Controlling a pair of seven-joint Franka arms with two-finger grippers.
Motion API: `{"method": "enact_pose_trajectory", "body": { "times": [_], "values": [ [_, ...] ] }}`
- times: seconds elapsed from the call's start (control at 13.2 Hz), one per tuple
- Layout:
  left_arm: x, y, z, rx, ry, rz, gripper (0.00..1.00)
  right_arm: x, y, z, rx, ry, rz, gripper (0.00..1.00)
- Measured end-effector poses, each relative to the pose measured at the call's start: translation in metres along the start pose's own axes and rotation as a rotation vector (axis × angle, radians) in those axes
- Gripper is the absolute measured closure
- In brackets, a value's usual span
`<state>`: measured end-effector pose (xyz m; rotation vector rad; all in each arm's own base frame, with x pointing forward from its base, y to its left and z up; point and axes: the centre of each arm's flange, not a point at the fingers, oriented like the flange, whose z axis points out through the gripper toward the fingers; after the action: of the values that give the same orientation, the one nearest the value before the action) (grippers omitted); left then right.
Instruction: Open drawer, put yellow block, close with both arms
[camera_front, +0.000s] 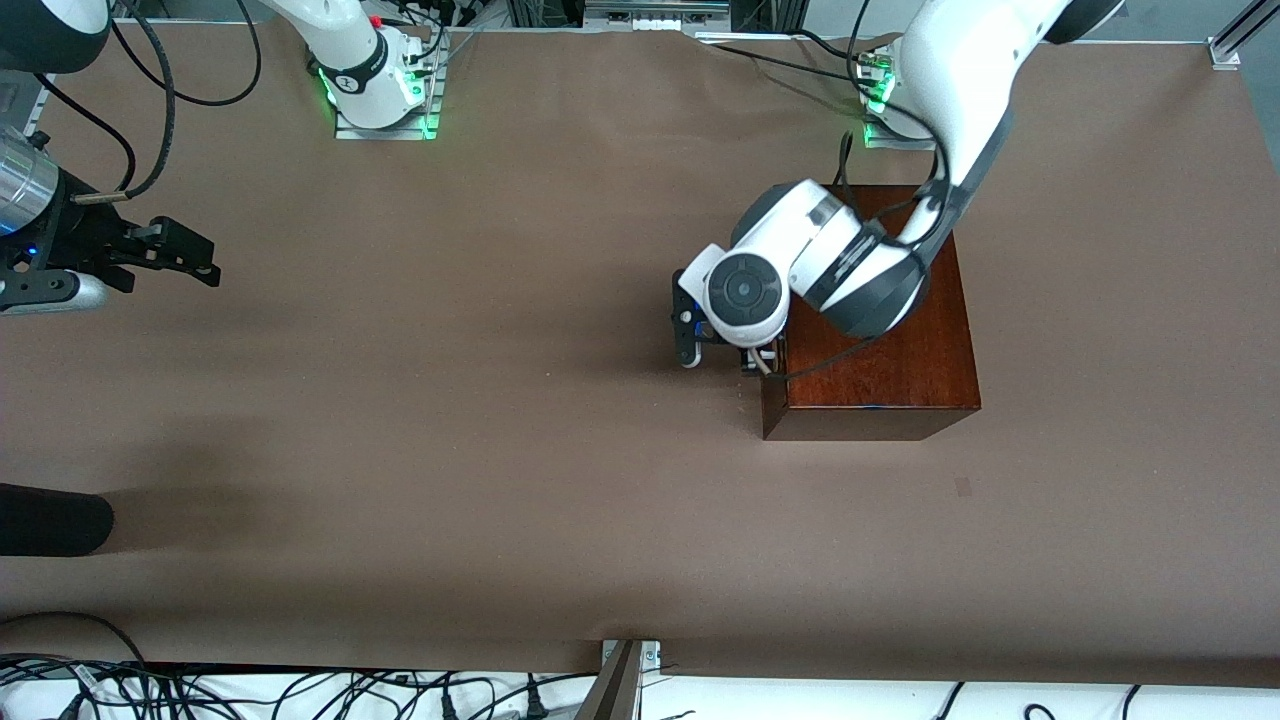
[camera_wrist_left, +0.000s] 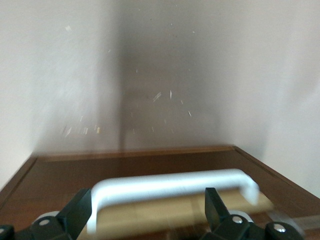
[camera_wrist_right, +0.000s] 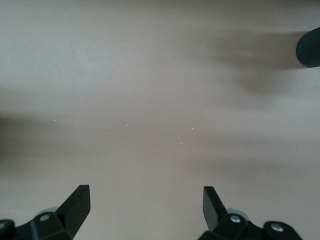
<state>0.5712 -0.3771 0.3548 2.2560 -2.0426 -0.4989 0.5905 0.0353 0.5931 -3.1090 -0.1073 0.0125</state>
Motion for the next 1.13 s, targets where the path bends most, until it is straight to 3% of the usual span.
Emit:
{"method": "enact_pose_trajectory", "body": {
  "times": [0.3,0.6,0.91,1.13],
  "values": [
    [-0.062,0.028,-0.103,0.041,-0.054,-0.23,0.0,0.0,0.0,0.0,-0.004,0.0,0.0,0.0],
    [-0.148,0.026,-0.164,0.111,-0.03,-0.437,0.0,0.0,0.0,0.0,-0.007,0.0,-0.002,0.0],
    [-0.264,0.025,-0.209,0.133,0.056,-0.671,0.0,0.0,0.0,0.0,-0.008,0.001,-0.002,0.0],
    [-0.321,0.026,-0.205,0.094,0.204,-1.054,0.0,0.0,0.0,0.0,-0.008,0.001,-0.002,0.0]
  ]
}}
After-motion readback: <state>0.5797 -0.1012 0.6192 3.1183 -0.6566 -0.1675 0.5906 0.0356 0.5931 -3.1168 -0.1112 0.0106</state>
